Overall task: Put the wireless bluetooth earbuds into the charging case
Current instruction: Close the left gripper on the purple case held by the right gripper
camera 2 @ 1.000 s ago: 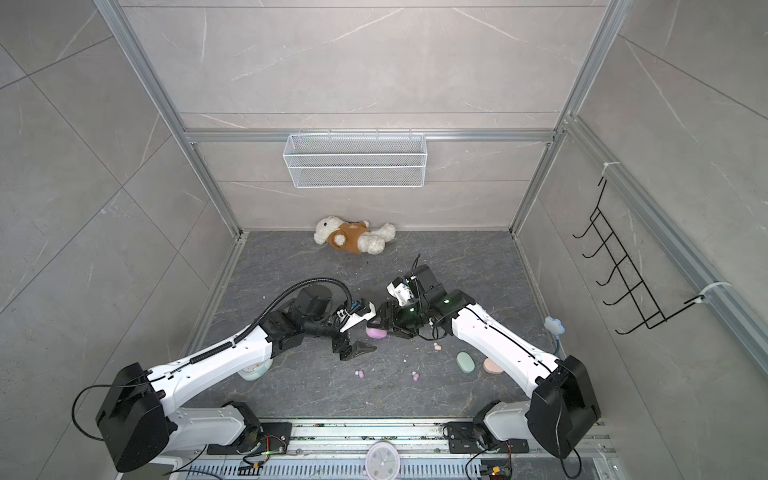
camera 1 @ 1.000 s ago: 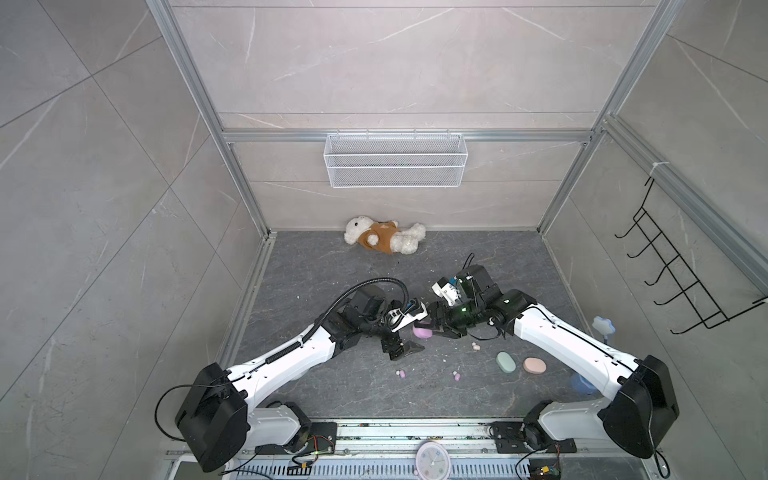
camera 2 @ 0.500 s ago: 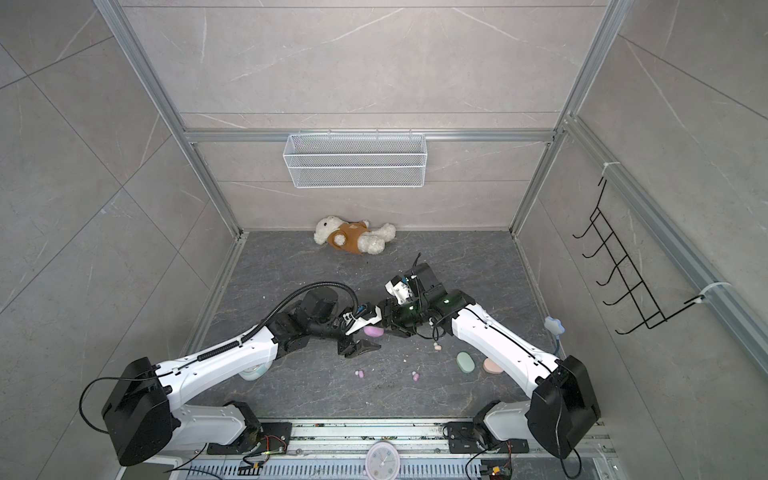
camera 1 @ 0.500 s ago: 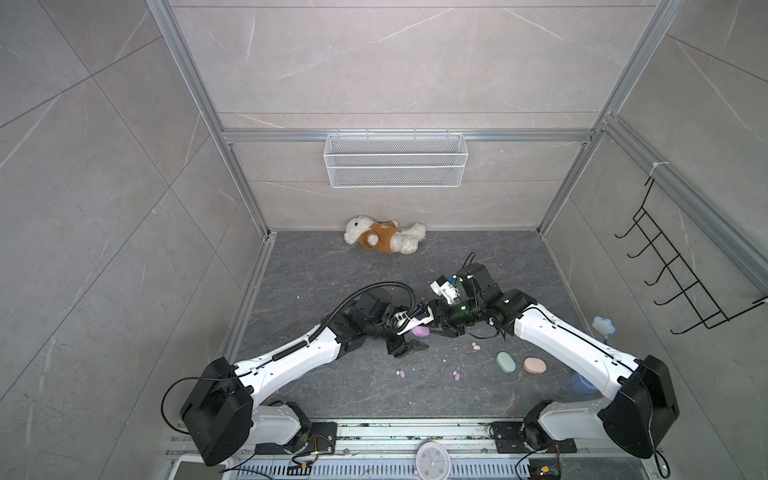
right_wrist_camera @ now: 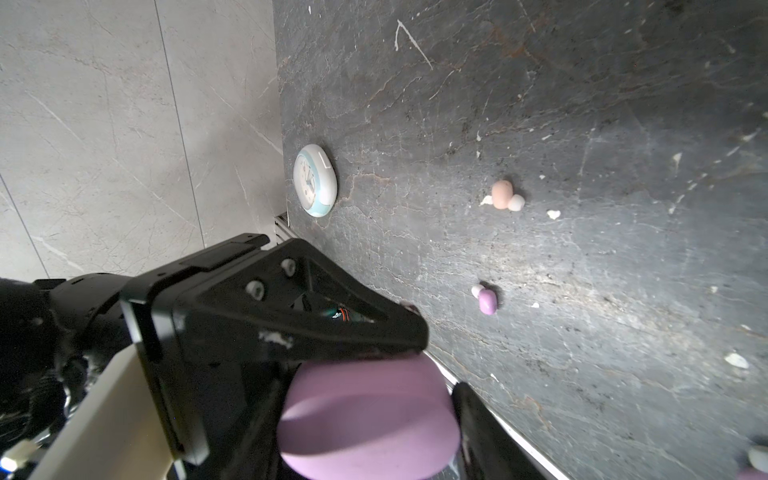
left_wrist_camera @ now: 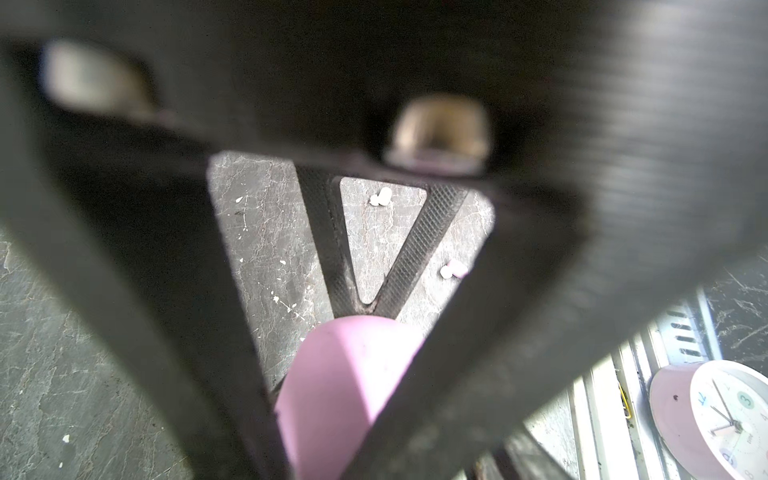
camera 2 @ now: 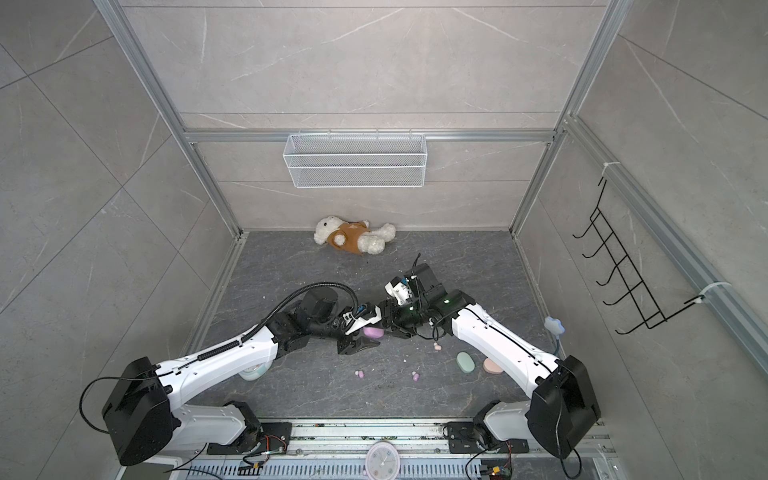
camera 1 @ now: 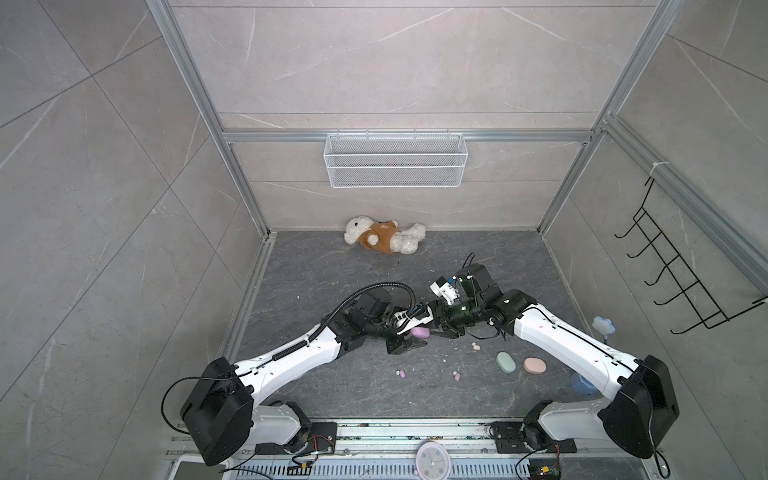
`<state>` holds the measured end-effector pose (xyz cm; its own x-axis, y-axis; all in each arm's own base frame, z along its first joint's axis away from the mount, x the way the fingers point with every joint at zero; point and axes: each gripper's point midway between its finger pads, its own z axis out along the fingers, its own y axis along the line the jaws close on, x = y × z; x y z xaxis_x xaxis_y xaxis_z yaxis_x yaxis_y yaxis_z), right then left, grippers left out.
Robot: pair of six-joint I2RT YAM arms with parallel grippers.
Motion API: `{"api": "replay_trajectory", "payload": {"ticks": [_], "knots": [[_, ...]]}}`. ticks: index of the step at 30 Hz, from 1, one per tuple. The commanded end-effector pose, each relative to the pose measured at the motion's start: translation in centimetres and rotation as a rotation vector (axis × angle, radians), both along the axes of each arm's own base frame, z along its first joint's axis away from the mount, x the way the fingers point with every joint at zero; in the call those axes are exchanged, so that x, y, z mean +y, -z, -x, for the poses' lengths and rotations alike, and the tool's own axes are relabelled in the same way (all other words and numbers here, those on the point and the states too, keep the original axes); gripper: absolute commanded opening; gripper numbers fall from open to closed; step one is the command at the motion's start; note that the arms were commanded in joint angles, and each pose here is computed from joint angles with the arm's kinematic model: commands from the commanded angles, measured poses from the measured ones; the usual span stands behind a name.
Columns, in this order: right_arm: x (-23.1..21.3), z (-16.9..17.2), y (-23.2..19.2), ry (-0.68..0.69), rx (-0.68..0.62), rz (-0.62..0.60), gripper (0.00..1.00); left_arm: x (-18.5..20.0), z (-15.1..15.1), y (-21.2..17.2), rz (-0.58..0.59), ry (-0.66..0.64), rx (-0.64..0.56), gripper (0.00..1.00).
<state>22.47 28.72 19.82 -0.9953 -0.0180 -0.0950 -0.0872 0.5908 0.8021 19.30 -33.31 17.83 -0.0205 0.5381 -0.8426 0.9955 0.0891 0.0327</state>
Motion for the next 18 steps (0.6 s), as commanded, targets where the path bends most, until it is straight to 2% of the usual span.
{"api": "replay_trajectory", "payload": {"ticks": [1, 18], "knots": [[-0.11, -0.51, -1.55, 0.017, -0.035, -0.031, 0.56, -0.83, 0.58, -1.09, 0.022, 0.054, -0.031, 0.57], [-0.06, -0.53, -2.00, 0.016, -0.035, -0.044, 0.57, -1.10, 0.71, -0.97, 0.015, 0.060, -0.030, 0.43]]}}
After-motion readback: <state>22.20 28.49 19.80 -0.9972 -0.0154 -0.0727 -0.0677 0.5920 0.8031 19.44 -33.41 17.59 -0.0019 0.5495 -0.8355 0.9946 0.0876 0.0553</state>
